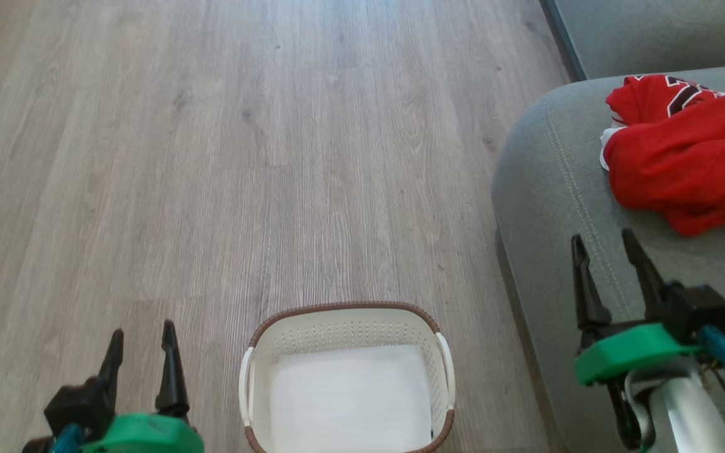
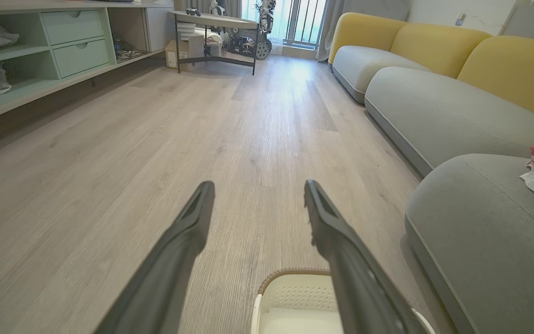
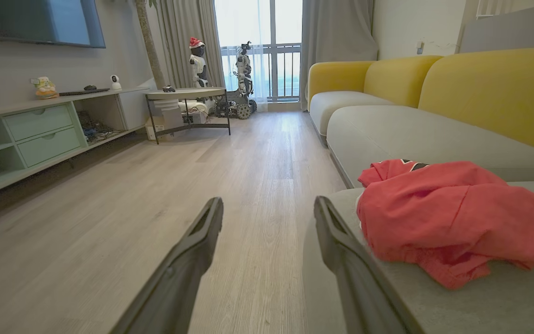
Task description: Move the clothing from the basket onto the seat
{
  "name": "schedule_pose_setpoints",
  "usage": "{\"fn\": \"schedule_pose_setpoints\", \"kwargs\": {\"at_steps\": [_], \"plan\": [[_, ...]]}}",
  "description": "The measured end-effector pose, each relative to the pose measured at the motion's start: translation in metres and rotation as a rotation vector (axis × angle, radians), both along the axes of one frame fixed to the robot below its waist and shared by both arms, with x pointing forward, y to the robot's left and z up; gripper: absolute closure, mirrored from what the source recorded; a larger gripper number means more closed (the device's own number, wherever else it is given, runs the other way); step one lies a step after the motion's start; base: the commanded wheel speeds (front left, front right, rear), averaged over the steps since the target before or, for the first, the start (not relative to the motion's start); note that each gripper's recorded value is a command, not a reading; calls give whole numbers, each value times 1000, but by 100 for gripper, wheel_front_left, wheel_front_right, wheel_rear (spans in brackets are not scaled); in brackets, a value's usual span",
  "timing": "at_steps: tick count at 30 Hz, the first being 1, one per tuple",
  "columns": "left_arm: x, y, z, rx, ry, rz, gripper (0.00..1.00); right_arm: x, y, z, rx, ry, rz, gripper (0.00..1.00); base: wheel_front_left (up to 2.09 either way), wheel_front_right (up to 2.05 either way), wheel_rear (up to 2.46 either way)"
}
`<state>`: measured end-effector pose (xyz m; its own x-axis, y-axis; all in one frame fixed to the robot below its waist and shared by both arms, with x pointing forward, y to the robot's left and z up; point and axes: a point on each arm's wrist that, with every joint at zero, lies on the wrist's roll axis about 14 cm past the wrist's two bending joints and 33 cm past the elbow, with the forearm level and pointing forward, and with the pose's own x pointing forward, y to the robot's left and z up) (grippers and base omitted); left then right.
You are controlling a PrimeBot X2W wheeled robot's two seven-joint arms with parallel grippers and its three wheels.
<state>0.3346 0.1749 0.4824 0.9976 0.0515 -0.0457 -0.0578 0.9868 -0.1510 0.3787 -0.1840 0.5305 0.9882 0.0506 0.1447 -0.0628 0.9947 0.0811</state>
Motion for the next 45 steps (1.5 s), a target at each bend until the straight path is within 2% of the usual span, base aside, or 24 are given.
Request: {"fn": "schedule_pose_setpoints", "kwargs": {"at_steps": [12, 37, 38, 45], "plan": [[-11, 1, -6, -5, 8, 4, 0, -18, 14, -6, 40, 11, 38, 0, 0, 0, 0], [-12, 2, -17, -2, 36, 5, 0, -19, 16, -13, 54, 34, 44, 0, 0, 0, 0], [-13, 1, -18, -7, 38, 6, 100, -19, 16, -14, 54, 34, 43, 100, 0, 0, 0], [-28, -1, -51, -32, 153, 20, 100, -38, 16, -61, 79, 184, 35, 100, 0, 0, 0]]}}
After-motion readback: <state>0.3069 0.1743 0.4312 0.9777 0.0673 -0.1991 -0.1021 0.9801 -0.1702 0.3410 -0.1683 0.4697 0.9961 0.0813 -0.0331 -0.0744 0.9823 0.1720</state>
